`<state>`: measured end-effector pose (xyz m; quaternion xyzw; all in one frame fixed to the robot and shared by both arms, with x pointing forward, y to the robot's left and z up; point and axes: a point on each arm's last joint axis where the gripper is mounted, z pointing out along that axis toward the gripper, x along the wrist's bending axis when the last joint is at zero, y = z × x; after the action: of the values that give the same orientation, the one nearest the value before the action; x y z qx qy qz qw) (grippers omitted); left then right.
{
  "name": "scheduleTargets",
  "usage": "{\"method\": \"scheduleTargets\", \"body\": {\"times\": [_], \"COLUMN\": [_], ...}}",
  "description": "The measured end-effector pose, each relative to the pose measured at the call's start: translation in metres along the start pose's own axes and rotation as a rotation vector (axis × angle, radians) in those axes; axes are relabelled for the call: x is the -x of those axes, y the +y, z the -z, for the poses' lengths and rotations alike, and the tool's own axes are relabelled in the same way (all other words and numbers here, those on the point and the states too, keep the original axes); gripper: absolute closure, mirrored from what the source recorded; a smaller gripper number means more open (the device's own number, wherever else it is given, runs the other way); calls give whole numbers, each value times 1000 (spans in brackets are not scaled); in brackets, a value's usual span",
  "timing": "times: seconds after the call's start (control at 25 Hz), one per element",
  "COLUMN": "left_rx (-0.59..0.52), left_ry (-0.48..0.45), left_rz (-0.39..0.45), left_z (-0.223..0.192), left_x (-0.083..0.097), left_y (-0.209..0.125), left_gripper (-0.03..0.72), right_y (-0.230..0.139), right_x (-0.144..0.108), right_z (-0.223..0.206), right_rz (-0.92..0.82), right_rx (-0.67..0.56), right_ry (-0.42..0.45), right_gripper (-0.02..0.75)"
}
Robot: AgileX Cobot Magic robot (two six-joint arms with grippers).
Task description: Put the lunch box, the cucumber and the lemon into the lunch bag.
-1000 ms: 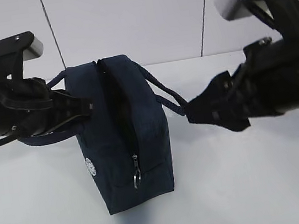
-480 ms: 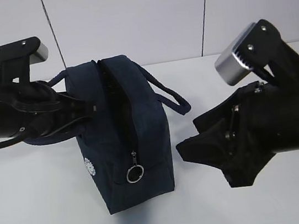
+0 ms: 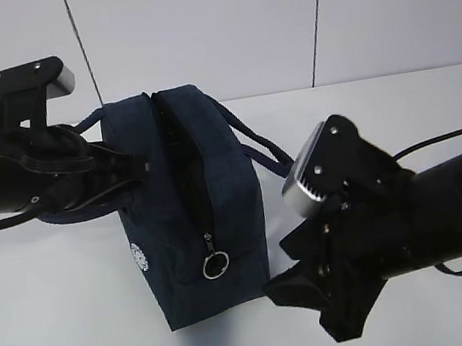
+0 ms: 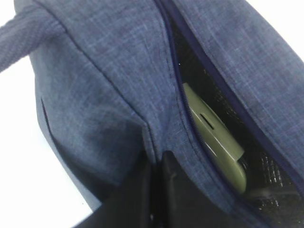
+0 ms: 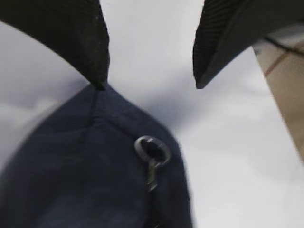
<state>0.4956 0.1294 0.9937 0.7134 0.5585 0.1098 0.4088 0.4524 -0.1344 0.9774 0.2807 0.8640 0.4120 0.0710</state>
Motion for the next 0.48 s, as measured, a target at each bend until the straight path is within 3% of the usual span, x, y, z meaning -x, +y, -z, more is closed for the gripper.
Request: {"method": "scheduleTargets", "body": {"times": [0.16, 0.48], "left_rx": [8, 12], "left_ry": [2, 6], "left_rz": [0, 0], "left_z": [0, -1], "left_x": [0, -1], "left_y": [1, 1], "left_gripper": [687, 687], "right_y": [-7, -8], "right_x": [0, 7], "right_z": [-18, -39], "right_rz": [146, 328], "right_rx": [1, 74], "right_ry": [79, 76], "right_gripper": [330, 330]}}
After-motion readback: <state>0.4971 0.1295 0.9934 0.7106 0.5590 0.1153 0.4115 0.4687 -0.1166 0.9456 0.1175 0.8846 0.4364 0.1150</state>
